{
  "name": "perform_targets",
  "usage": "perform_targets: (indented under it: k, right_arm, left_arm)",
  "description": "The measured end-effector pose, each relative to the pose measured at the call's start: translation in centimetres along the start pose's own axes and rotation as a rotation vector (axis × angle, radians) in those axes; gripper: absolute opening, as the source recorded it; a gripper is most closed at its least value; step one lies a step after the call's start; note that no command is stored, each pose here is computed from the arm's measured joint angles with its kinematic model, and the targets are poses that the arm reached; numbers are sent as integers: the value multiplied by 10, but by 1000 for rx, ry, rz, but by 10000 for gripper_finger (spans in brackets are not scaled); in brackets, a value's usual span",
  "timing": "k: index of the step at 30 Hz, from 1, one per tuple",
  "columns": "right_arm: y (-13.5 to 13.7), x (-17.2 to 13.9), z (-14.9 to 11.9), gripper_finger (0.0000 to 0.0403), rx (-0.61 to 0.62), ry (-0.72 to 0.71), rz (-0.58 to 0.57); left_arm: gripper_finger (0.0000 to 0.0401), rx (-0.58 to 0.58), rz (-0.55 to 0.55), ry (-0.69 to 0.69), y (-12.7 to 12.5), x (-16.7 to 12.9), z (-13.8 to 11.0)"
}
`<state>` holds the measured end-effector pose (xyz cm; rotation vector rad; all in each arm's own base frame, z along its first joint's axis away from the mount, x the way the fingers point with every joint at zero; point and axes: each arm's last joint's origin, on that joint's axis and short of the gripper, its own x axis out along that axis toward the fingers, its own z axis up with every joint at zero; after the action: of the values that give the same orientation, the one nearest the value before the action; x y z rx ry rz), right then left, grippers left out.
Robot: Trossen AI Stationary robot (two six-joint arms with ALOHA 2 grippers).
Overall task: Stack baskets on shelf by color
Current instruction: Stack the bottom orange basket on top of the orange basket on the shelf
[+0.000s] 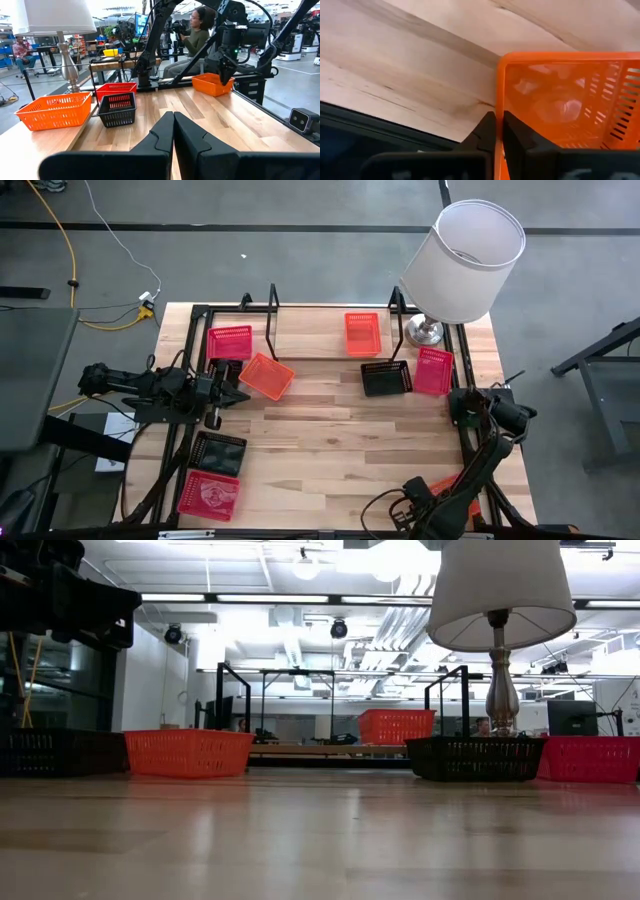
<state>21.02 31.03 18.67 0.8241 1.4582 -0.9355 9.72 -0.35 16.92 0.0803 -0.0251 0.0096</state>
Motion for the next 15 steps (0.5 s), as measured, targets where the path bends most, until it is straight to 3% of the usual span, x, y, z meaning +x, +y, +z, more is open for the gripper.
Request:
perform_targets:
  k: [5, 8, 12, 15]
  right_arm:
    - [15, -16, 12, 3, -142, -36, 79]
    - [30, -38, 22, 2, -328, -93, 174]
    - [51, -72, 38, 1, -691, -238, 316]
    - [64, -92, 55, 1, -1024, -380, 356]
  left_arm:
    - [3, 0, 0, 0, 0, 0, 0]
    - [3, 0, 0, 0, 0, 0, 0]
    - [3, 0, 0, 0, 0, 0, 0]
    - [3, 0, 0, 0, 0, 0, 0]
